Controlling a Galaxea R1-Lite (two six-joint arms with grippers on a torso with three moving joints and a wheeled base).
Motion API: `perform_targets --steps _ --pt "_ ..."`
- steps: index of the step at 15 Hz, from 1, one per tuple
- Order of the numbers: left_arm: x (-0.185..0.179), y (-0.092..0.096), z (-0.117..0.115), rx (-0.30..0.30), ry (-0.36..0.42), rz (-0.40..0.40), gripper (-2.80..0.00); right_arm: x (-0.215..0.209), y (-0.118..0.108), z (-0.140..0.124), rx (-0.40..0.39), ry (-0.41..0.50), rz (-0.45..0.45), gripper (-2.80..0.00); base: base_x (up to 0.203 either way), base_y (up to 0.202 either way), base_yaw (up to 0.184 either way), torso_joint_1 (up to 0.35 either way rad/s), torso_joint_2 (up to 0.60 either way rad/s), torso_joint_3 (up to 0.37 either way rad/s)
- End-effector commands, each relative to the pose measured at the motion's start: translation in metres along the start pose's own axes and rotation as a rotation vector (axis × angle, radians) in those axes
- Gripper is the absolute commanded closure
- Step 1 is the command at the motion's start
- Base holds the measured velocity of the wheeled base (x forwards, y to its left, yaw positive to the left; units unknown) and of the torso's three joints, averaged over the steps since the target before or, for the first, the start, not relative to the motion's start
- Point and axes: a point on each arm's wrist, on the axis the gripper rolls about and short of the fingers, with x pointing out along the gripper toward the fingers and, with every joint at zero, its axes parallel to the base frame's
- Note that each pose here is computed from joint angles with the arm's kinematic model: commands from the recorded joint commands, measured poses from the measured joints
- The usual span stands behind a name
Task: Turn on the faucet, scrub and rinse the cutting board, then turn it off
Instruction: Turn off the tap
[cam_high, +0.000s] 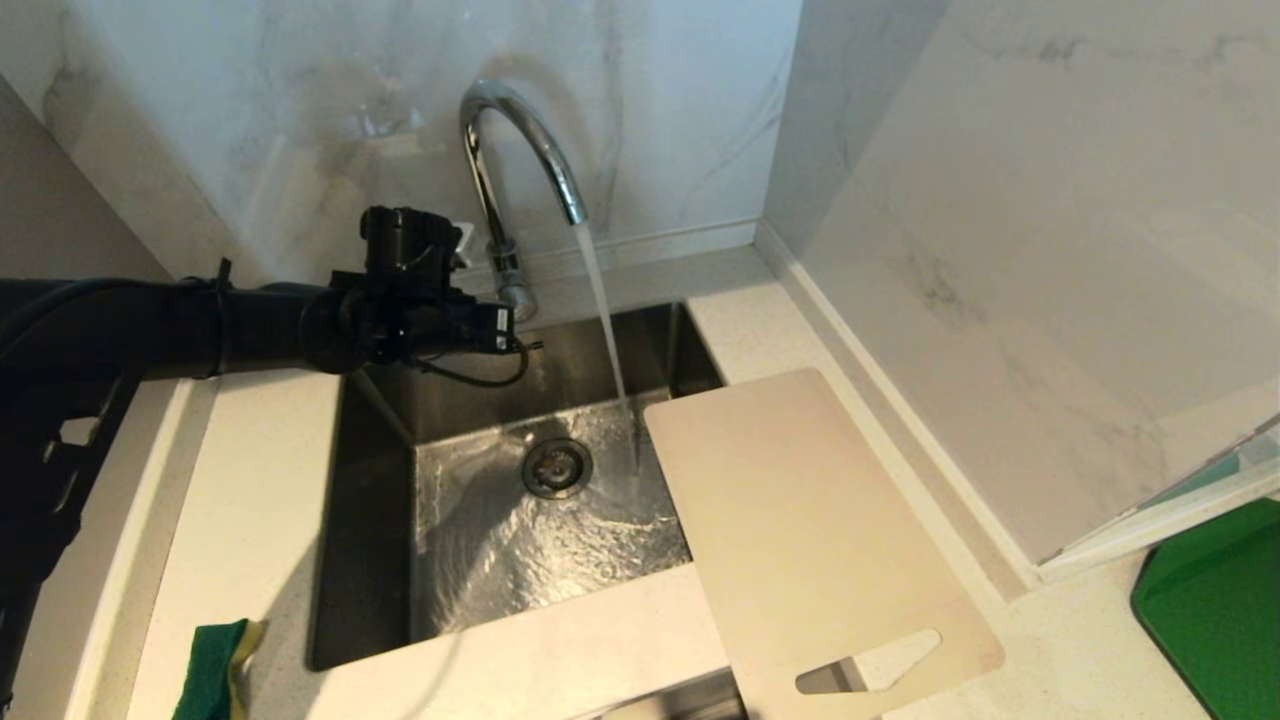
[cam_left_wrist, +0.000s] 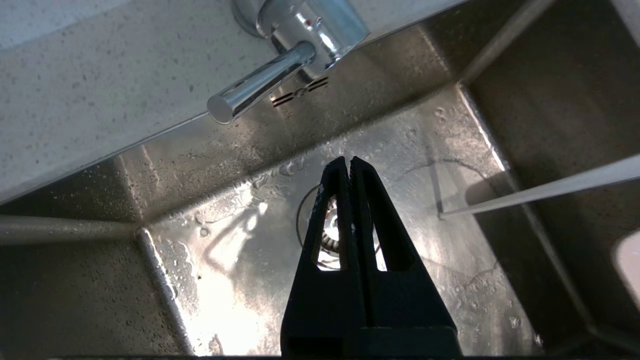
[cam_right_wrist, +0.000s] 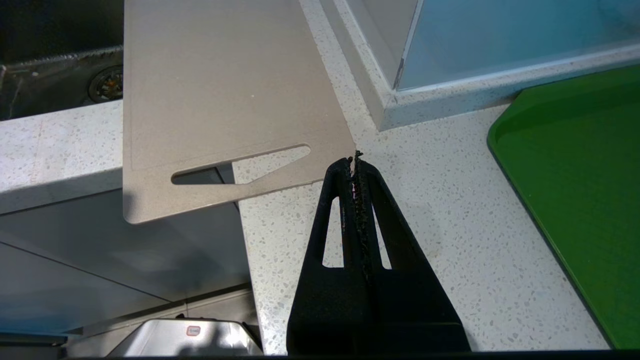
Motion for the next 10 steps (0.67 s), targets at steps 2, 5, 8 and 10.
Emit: perform_targets --steps 2,5,8,10 --pt "0.008 -0.001 -0.002 -0.009 -0.035 -0.002 0.0 0.0 0.0 0.0 -0.001 0.0 0.001 0.0 0.0 0.0 0.0 0.0 0.0 0.0" --pt "0.013 -0.001 -0.005 -0.012 -0.053 -0.004 0.0 0.0 0.0 0.0 -0.001 -0.002 0.001 0.0 0.0 0.0 0.0 0.0 0.0 0.0" --pt "0.018 0.001 -0.005 -0.016 -0.089 0.001 0.0 0.0 0.0 0.0 -0.001 0.0 0.001 0.0 0.0 0.0 0.0 0.0 0.0 0.0" --pt "0.021 0.006 -0.003 -0.021 -0.115 0.011 0.0 0.0 0.0 0.0 -0.001 0.0 0.001 0.0 0.0 0.0 0.0 0.0 0.0 0.0"
